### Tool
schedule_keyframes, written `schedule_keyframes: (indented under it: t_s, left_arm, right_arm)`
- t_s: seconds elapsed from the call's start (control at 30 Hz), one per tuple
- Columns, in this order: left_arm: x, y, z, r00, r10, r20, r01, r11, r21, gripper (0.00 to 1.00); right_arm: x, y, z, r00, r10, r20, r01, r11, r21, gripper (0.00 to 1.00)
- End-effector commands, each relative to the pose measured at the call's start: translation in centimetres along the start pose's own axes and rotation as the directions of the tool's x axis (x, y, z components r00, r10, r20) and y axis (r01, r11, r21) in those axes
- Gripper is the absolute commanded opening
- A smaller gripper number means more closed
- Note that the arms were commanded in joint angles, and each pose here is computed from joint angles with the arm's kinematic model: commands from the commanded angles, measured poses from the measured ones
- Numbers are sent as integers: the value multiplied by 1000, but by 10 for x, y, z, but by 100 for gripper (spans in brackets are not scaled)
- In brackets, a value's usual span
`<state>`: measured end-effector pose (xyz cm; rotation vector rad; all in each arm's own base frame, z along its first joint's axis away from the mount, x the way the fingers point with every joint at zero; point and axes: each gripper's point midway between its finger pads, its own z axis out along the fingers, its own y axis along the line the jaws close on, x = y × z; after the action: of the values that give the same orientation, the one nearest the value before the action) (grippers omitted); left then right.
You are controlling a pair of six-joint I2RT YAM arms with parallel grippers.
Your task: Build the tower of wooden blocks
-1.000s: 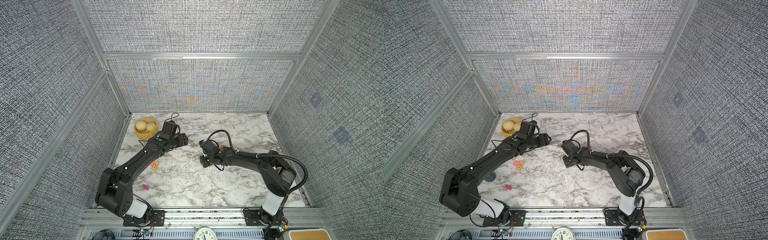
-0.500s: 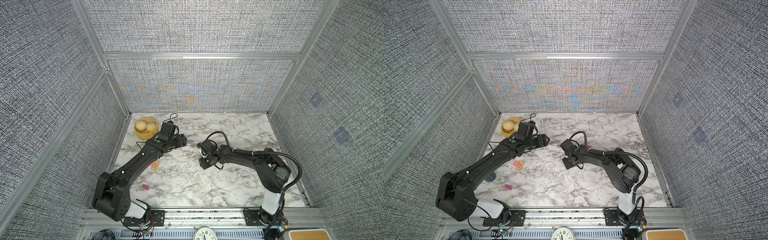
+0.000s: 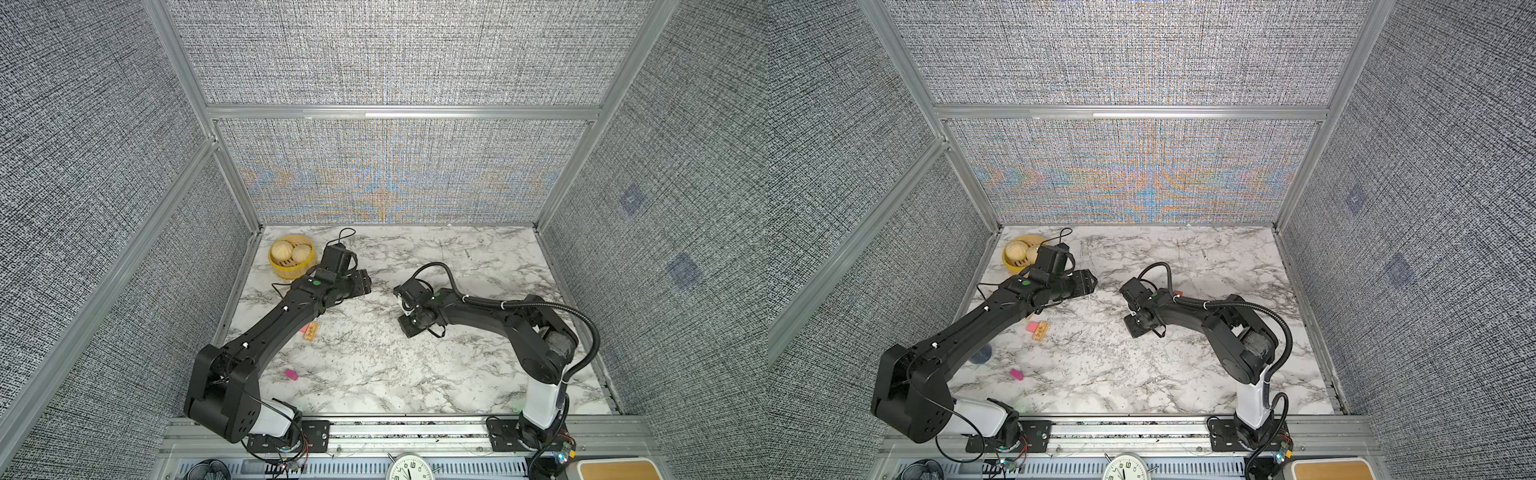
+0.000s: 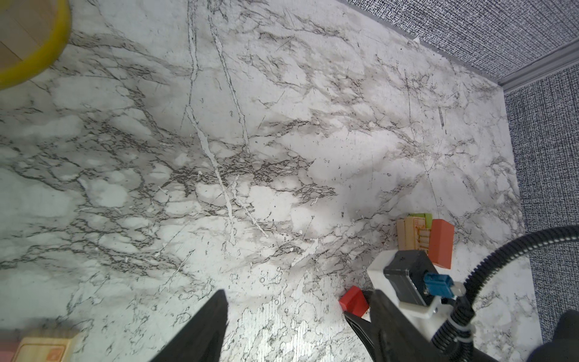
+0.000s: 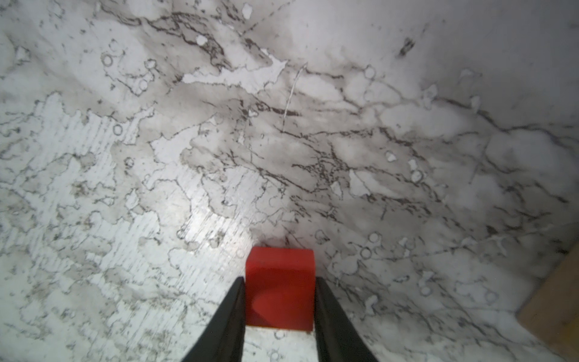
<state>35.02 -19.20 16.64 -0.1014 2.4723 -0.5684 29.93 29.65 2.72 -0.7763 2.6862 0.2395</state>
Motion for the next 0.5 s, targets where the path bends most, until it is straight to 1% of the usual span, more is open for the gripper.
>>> schedule_keyframes:
  t_s: [0.0,0.13,0.3,0.47]
  left_arm:
    - [2,4,-2,1000,-14,-5,14,1000,-17,73]
    - [3,4,-1,1000,-16,-9,16,1000,-19,73]
    - [4,6,0,1000,-19,-12,18,1000,-22,73]
    - [4,9,-2,999,-27,-21,26,999,-47,73]
  right_arm:
    - [4,-2,0,1000,-13,-19,13,1000,20,41]
    - [4,-3,0,1000,-10,-20,11,1000,27,40]
    - [3,-2,0,1000,-12,-20,12,999,32,32]
    - [2,-1,-3,1000,-9,-19,10,999,36,29]
